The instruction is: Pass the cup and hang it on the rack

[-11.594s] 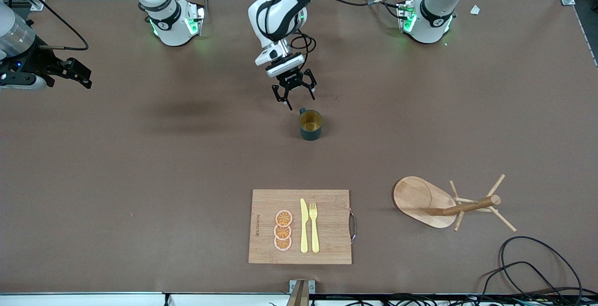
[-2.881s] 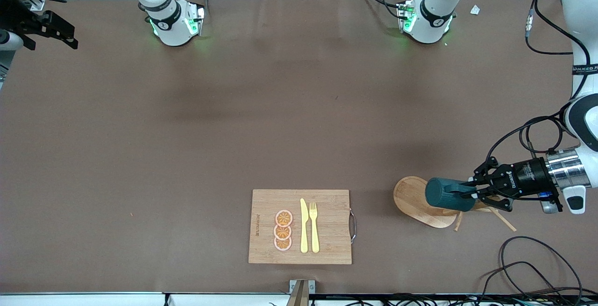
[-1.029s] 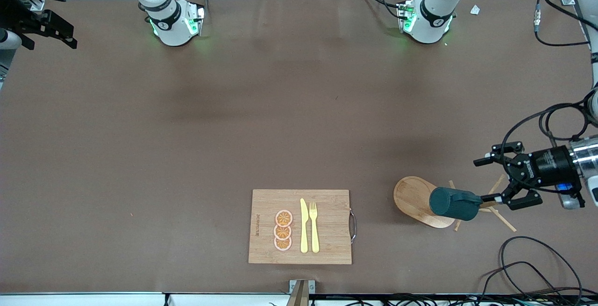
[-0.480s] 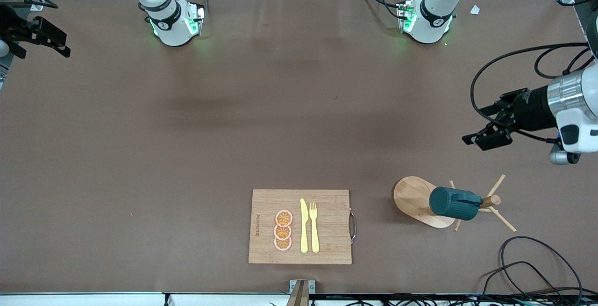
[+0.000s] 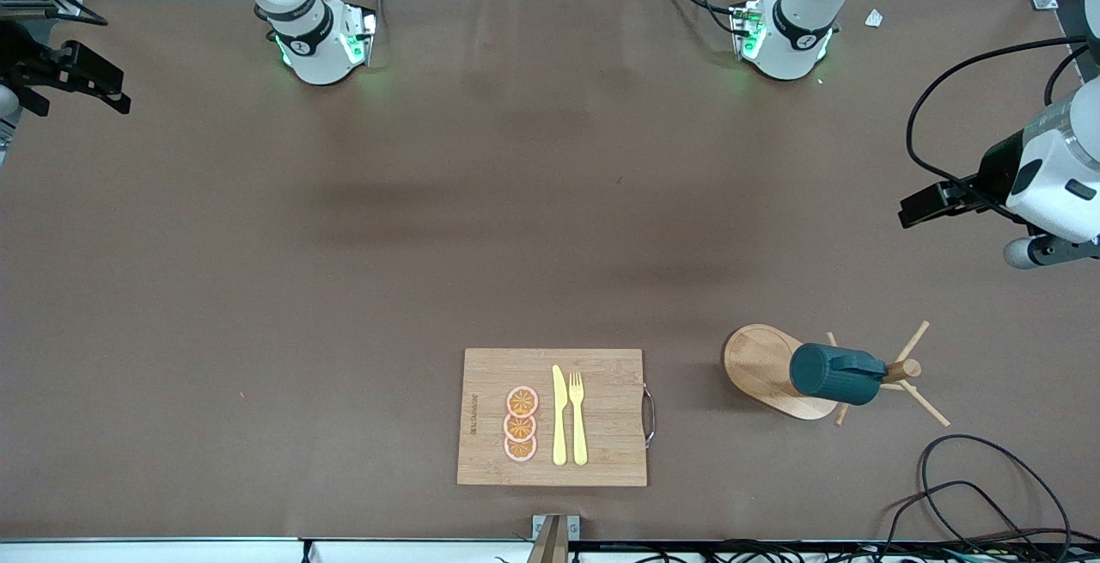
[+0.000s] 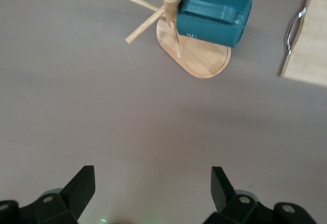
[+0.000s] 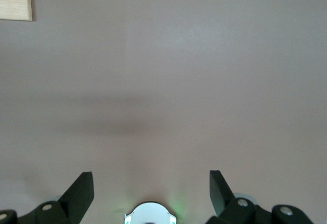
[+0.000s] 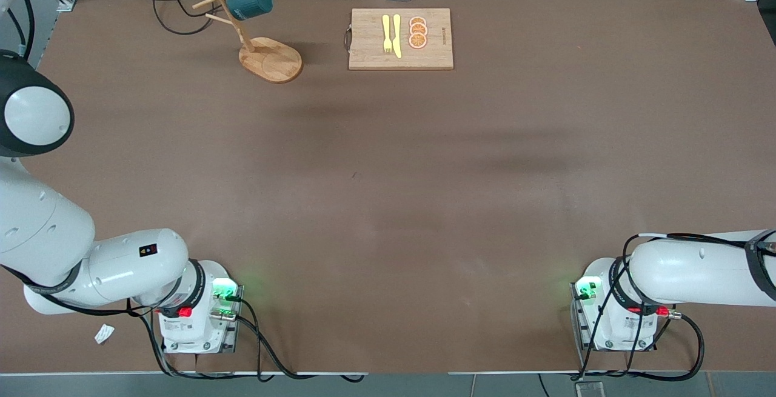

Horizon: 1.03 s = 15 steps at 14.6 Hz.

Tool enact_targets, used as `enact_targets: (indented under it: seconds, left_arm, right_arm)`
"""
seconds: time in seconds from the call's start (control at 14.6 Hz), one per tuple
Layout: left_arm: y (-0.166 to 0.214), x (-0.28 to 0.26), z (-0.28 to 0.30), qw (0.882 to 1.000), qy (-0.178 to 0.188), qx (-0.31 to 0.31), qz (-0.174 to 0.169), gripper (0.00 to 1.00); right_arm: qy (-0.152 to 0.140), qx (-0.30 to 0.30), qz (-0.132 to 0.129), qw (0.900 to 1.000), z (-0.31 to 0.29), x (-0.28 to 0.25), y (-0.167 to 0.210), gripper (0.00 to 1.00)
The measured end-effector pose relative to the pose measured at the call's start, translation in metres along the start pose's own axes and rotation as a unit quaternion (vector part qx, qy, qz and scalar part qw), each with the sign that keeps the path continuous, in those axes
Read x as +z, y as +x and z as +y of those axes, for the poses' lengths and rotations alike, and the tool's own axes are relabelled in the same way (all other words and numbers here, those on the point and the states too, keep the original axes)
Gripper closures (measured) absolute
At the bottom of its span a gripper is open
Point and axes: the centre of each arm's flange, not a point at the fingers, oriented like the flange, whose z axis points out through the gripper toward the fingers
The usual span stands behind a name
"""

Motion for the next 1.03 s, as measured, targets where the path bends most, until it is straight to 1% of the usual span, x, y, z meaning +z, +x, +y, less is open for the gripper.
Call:
enact_targets:
  seconds: [0.27,0.48,0.62,0.82,1.03]
  left_arm:
    - [0.007,0.003,-0.027,1.0,0.0,0.011,-0.003,0.0]
    - [0.001,0.002,-0.014,1.0,0.001,0.025,-0.009,0.0]
    - [-0.009,-0.009,0.003,0.999,0.003,0.04,-0.003,0.0]
    - [-0.037,-0.038,0.026,0.998,0.015,0.056,0.016,0.0]
    - [-0.054,-0.047,0.031,0.998,0.031,0.054,0.021,0.0]
  right_arm:
    - [0.001,-0.004,0.0,1.0,-0.004,0.0,0.0,0.0]
    - [0.001,-0.001,0.003,1.0,-0.001,-0.003,0.0,0.0]
    - [0.001,0.001,0.003,1.0,0.001,-0.005,-0.001,0.0]
    - [0.002,0.004,0.002,1.0,0.004,-0.005,-0.001,0.0]
    - [0.002,0.004,0.002,1.0,0.004,-0.005,-0.001,0.0]
